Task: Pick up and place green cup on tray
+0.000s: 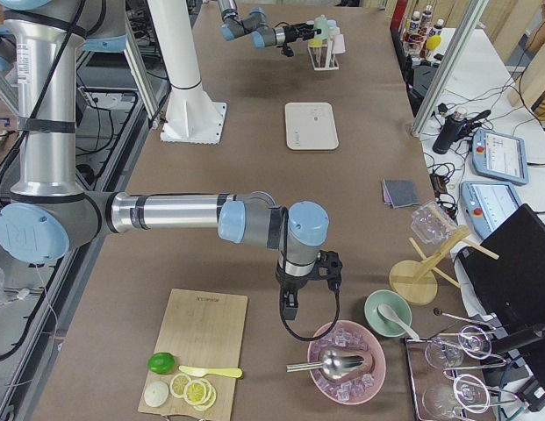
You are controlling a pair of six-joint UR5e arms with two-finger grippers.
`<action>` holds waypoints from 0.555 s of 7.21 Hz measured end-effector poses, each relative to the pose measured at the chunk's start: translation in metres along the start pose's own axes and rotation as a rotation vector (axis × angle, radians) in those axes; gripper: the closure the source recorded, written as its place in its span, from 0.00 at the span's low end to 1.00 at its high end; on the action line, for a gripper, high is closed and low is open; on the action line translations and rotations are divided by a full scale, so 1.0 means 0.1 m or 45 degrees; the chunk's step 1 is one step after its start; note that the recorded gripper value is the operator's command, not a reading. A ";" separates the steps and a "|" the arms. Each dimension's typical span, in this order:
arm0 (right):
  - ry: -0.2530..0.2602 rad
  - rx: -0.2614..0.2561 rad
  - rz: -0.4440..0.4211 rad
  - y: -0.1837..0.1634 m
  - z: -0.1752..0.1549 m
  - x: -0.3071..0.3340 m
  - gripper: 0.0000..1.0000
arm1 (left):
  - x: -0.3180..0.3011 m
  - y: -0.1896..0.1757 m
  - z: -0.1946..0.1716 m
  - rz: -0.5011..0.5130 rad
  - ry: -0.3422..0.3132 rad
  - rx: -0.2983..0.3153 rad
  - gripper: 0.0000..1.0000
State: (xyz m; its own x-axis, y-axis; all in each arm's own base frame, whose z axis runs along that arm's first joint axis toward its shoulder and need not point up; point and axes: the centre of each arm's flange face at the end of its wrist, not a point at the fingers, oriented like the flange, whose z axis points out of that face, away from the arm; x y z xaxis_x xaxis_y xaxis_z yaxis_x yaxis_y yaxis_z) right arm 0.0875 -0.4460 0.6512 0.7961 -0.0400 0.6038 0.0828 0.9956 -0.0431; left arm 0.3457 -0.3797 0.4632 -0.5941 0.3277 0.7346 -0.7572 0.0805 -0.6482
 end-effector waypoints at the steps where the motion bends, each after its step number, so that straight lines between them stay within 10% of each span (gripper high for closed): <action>1: 0.000 -0.003 0.002 0.01 0.01 0.01 0.00 | 0.02 0.10 -0.02 -0.004 -0.004 0.002 0.75; 4: -0.001 -0.008 0.006 0.03 0.03 0.02 0.00 | -0.08 0.49 -0.12 -0.196 -0.045 0.027 0.89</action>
State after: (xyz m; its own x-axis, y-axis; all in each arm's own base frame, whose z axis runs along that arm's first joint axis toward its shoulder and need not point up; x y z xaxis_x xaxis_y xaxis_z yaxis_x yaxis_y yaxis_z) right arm 0.0874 -0.4427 0.6545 0.7959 -0.0350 0.6044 0.0828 0.9953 -0.0513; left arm 0.3167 -0.3668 0.4231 -0.4795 0.2799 0.8317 -0.8452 0.1076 -0.5235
